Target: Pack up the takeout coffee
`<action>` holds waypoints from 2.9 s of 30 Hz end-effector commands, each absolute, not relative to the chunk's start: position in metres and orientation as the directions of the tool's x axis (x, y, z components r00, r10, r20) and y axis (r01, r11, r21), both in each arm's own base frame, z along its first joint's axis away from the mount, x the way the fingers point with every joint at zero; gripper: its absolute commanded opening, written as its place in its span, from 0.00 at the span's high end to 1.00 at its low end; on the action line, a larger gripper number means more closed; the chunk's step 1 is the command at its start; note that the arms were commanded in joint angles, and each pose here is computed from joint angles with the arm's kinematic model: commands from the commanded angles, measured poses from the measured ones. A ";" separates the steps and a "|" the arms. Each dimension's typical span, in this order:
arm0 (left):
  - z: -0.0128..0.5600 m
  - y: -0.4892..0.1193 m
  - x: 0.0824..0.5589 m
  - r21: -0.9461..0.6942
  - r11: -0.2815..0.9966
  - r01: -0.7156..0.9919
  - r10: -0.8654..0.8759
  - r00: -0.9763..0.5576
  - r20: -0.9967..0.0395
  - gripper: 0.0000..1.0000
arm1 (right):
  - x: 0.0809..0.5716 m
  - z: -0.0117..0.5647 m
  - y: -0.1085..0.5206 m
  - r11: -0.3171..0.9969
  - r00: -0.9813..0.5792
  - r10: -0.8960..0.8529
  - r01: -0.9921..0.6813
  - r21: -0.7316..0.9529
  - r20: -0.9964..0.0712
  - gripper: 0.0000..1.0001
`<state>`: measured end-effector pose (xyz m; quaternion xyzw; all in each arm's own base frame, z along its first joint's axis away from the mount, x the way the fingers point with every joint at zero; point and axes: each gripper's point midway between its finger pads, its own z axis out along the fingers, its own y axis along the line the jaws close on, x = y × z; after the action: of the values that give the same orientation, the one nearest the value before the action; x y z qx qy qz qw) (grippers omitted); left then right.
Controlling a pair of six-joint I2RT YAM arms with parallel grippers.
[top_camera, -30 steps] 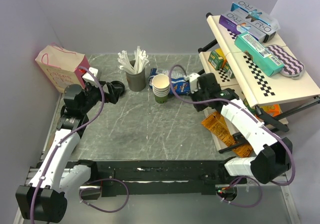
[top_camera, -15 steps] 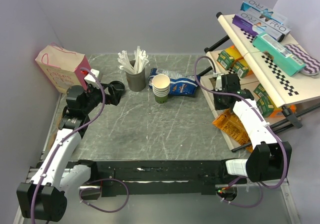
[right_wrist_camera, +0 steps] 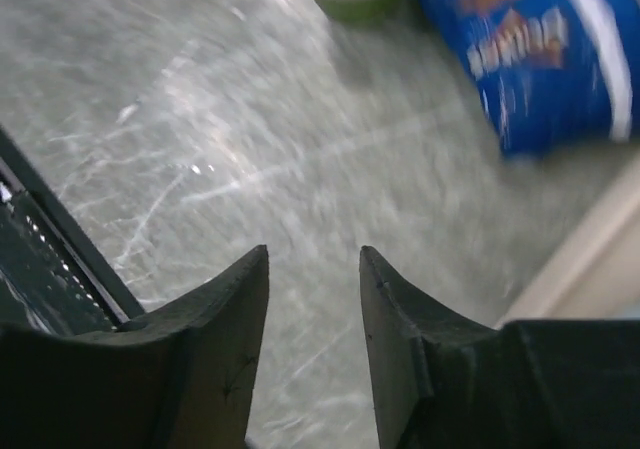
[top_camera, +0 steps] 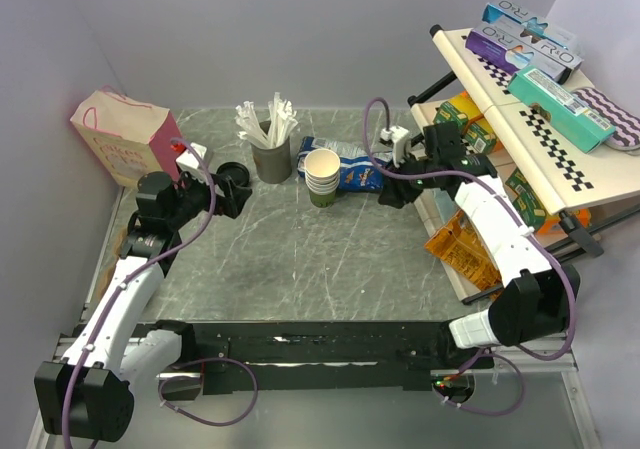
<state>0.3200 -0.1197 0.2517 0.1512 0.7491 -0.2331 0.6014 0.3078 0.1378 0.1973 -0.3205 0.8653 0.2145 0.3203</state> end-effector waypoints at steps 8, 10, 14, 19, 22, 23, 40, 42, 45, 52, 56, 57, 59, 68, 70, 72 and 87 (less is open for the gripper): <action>0.252 -0.135 0.302 -0.147 0.776 0.613 0.007 -0.243 -0.970 0.03 | 0.349 0.254 0.231 0.170 0.011 -0.612 -0.975 -0.145 -0.791 0.48; 0.254 -0.134 0.302 -0.139 0.780 0.610 0.012 -0.236 -0.972 0.03 | 0.354 0.253 0.244 0.132 0.044 -0.619 -0.978 -0.159 -0.784 0.49; 0.259 -0.132 0.303 -0.123 0.787 0.604 0.016 -0.219 -0.976 0.03 | 0.373 0.246 0.266 0.049 0.117 -0.645 -0.980 -0.194 -0.755 0.49; 0.259 -0.130 0.303 -0.113 0.794 0.598 0.022 -0.213 -0.977 0.03 | 0.384 0.242 0.279 -0.004 0.165 -0.658 -0.976 -0.216 -0.735 0.49; 0.259 -0.129 0.303 -0.110 0.798 0.592 0.023 -0.212 -0.977 0.03 | 0.382 0.231 0.283 -0.040 0.174 -0.674 -0.979 -0.199 -0.718 0.49; 0.259 -0.128 0.304 -0.108 0.801 0.589 0.023 -0.211 -0.977 0.03 | 0.382 0.230 0.284 -0.051 0.178 -0.676 -0.979 -0.195 -0.715 0.50; 0.257 -0.125 0.309 -0.112 0.811 0.574 0.012 -0.208 -0.978 0.03 | 0.386 0.204 0.290 -0.080 0.186 -0.712 -0.980 -0.185 -0.677 0.57; 0.257 -0.125 0.310 -0.116 0.813 0.571 0.007 -0.209 -0.978 0.03 | 0.387 0.203 0.290 -0.080 0.186 -0.716 -0.979 -0.186 -0.673 0.58; 0.257 -0.124 0.309 -0.118 0.814 0.569 0.004 -0.209 -0.978 0.03 | 0.387 0.202 0.290 -0.082 0.189 -0.718 -0.979 -0.188 -0.670 0.60; 0.255 -0.123 0.308 -0.121 0.818 0.562 0.002 -0.212 -0.977 0.03 | 0.389 0.195 0.289 -0.087 0.191 -0.734 -0.978 -0.188 -0.651 0.64; 0.255 -0.123 0.307 -0.121 0.818 0.562 0.002 -0.212 -0.977 0.03 | 0.391 0.198 0.290 -0.086 0.201 -0.732 -0.975 -0.204 -0.651 0.69; 0.254 -0.123 0.307 -0.121 0.818 0.562 0.002 -0.212 -0.977 0.03 | 0.392 0.198 0.290 -0.084 0.201 -0.731 -0.975 -0.206 -0.652 0.71; 0.254 -0.122 0.308 -0.122 0.819 0.560 0.000 -0.213 -0.977 0.03 | 0.392 0.199 0.292 -0.085 0.204 -0.730 -0.974 -0.209 -0.652 0.74; 0.253 -0.123 0.308 -0.127 0.816 0.563 -0.004 -0.215 -0.977 0.03 | 0.395 0.206 0.292 -0.069 0.210 -0.725 -0.970 -0.234 -0.656 0.94; 0.254 -0.124 0.308 -0.128 0.815 0.566 -0.007 -0.212 -0.977 0.03 | 0.400 0.210 0.292 -0.050 0.212 -0.723 -0.965 -0.256 -0.658 1.00; 0.252 -0.124 0.308 -0.129 0.814 0.567 -0.007 -0.213 -0.977 0.03 | 0.402 0.213 0.292 -0.037 0.214 -0.720 -0.962 -0.271 -0.660 1.00; 0.246 -0.126 0.307 -0.142 0.806 0.574 -0.013 -0.223 -0.975 0.03 | 0.422 0.241 0.290 0.136 0.166 -0.728 -0.916 -0.377 -0.665 1.00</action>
<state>0.3076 -0.1235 0.2350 0.1877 0.7583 -0.2370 0.5775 0.4149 0.2865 0.1906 -0.6553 0.6555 0.1445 0.3463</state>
